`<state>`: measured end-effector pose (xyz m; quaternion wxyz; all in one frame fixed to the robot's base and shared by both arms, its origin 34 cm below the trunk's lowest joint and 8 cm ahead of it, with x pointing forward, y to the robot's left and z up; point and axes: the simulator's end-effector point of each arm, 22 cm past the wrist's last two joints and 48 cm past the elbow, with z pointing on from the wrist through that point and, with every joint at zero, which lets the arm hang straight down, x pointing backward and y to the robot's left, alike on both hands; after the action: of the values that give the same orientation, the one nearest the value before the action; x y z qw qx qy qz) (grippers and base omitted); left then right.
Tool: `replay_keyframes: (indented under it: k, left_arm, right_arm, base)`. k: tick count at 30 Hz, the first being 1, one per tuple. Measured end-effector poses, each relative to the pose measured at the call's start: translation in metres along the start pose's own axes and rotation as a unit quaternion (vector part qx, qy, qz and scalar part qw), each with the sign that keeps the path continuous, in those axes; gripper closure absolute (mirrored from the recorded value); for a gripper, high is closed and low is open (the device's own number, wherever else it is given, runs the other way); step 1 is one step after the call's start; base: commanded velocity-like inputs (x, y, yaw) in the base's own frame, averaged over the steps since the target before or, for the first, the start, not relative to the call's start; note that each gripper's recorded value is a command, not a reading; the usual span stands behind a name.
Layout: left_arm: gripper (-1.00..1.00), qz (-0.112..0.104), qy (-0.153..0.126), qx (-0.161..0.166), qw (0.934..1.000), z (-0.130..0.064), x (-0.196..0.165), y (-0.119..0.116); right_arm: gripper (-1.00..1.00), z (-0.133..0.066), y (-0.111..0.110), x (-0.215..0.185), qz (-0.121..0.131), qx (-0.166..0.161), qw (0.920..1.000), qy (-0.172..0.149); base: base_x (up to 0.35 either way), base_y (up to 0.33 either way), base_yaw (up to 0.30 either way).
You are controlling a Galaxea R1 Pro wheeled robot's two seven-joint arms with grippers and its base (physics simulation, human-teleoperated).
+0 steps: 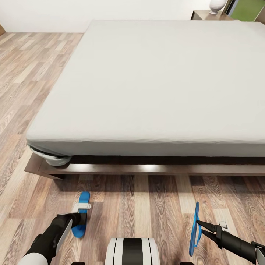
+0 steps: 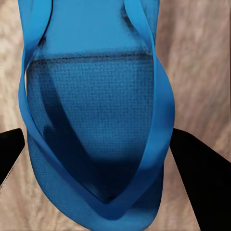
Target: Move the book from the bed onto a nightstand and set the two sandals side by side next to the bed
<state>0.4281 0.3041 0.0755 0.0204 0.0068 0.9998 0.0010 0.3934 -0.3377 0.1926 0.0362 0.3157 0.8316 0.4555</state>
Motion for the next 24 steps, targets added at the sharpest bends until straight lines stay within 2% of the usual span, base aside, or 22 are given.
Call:
replay_keyframes:
  k: [3, 13, 16, 24]
  left_arm:
    - [1.0, 0.001, -0.011, 0.0, 0.9999, 0.0, -0.005, 0.001]
    - [1.0, 0.003, -0.015, -0.005, 0.9999, 0.0, -0.006, 0.003]
    - [1.0, 0.002, -0.009, -0.024, 0.9997, 0.005, 0.0, 0.01]
    - [1.0, 0.002, 0.008, -0.03, 0.9995, 0.016, 0.015, 0.012]
  right_arm:
    - [1.0, 0.0, 0.0, 0.0, 0.0, 0.0, 1.0, 0.0]
    - [1.0, 0.0, 0.0, 0.0, 0.0, 0.0, 1.0, 0.0]
    - [1.0, 0.001, -0.005, 0.002, 0.005, 0.004, 1.0, 0.003]
    - [1.0, 0.004, -0.018, 0.008, 0.017, 0.013, 0.9997, 0.009]
  base:
    - [0.0, 0.0, 0.0]
    - [0.0, 0.0, 0.0]
    - [0.0, 0.0, 0.0]
    - [0.0, 0.0, 0.0]
